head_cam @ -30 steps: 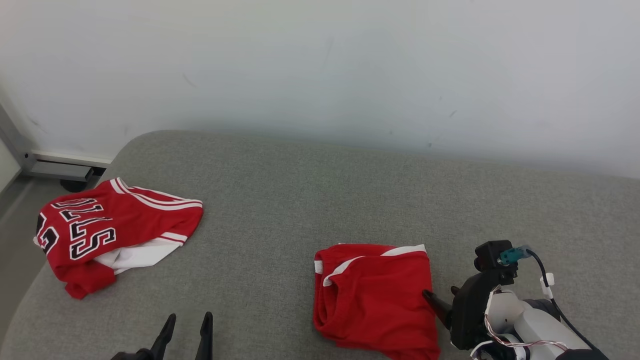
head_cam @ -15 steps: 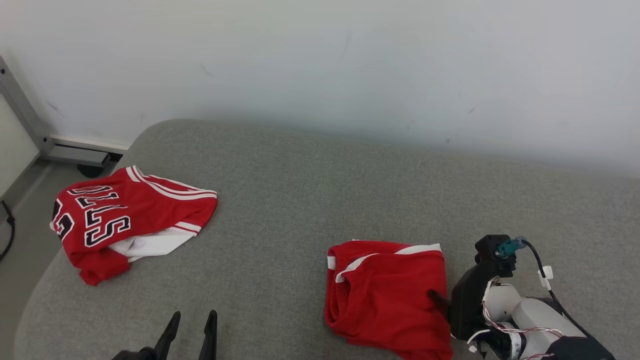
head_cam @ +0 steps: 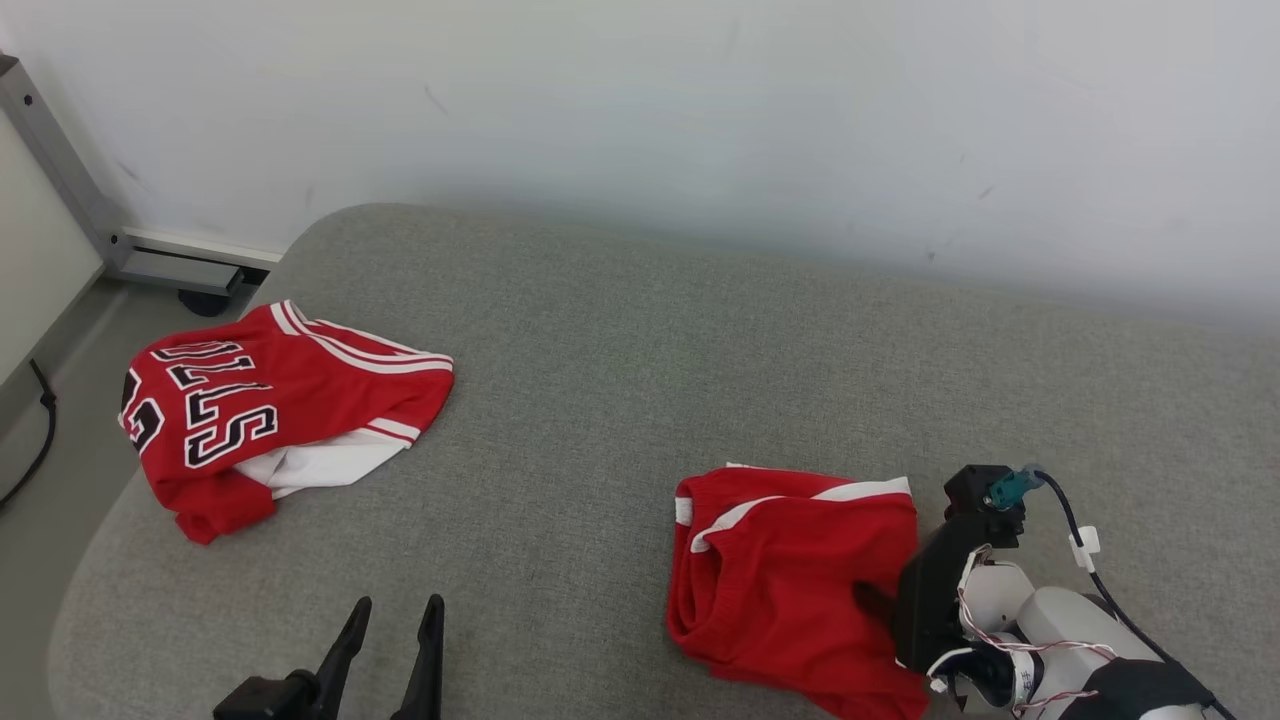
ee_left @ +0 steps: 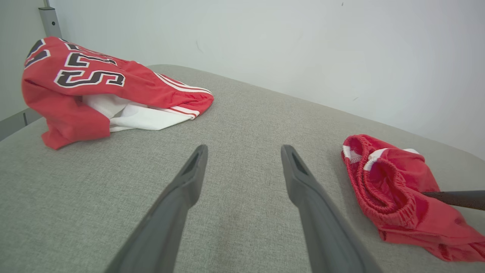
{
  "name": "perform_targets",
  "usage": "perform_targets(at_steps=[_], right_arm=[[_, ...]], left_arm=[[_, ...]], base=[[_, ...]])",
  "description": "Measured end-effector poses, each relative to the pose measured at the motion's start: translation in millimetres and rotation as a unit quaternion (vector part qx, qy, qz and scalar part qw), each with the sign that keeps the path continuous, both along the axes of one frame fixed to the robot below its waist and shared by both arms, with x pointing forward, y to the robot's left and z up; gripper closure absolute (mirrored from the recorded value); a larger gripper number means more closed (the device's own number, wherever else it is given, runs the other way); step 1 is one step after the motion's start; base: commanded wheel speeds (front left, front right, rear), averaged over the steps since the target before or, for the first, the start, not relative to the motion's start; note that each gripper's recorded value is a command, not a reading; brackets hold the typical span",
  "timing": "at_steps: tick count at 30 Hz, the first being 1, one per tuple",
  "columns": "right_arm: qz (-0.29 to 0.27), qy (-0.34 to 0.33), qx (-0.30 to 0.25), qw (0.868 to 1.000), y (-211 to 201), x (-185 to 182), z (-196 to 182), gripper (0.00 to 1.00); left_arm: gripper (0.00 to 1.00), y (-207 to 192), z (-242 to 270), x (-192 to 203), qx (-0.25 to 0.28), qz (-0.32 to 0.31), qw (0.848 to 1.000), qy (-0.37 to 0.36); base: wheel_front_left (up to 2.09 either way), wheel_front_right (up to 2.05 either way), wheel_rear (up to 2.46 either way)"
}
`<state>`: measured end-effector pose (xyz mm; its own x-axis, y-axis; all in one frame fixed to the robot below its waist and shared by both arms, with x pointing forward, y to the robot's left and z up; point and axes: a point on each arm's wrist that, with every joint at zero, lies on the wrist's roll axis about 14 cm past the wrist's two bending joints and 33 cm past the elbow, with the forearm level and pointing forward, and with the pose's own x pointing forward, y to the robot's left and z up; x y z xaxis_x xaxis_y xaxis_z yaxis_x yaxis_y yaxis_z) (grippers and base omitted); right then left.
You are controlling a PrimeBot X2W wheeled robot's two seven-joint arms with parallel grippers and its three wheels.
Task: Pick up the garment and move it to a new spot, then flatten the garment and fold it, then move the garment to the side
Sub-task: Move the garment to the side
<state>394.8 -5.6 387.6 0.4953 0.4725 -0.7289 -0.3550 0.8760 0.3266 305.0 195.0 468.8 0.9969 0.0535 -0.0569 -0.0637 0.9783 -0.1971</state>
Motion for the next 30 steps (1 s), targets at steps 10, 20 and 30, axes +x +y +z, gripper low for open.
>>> perform_targets(at_steps=[10,20,30], right_arm=[[-0.008,-0.012,0.010,1.000,-5.3,9.8,7.6,1.00],[-0.058,-0.058,0.000,0.997,-52.4,37.8,34.1,1.00],[-0.116,-0.073,-0.033,0.990,-114.9,63.4,44.3,1.00]], left_arm=[[0.00,1.8,-4.7,3.3,0.000,0.001,1.000,0.008],[0.00,-16.0,-4.8,9.3,-0.003,-0.032,0.999,0.006],[0.00,-29.2,-8.2,19.6,0.000,-0.063,0.998,0.012]], base=[[0.00,0.00,0.00],[0.00,0.00,0.00],[0.00,0.00,0.00]])
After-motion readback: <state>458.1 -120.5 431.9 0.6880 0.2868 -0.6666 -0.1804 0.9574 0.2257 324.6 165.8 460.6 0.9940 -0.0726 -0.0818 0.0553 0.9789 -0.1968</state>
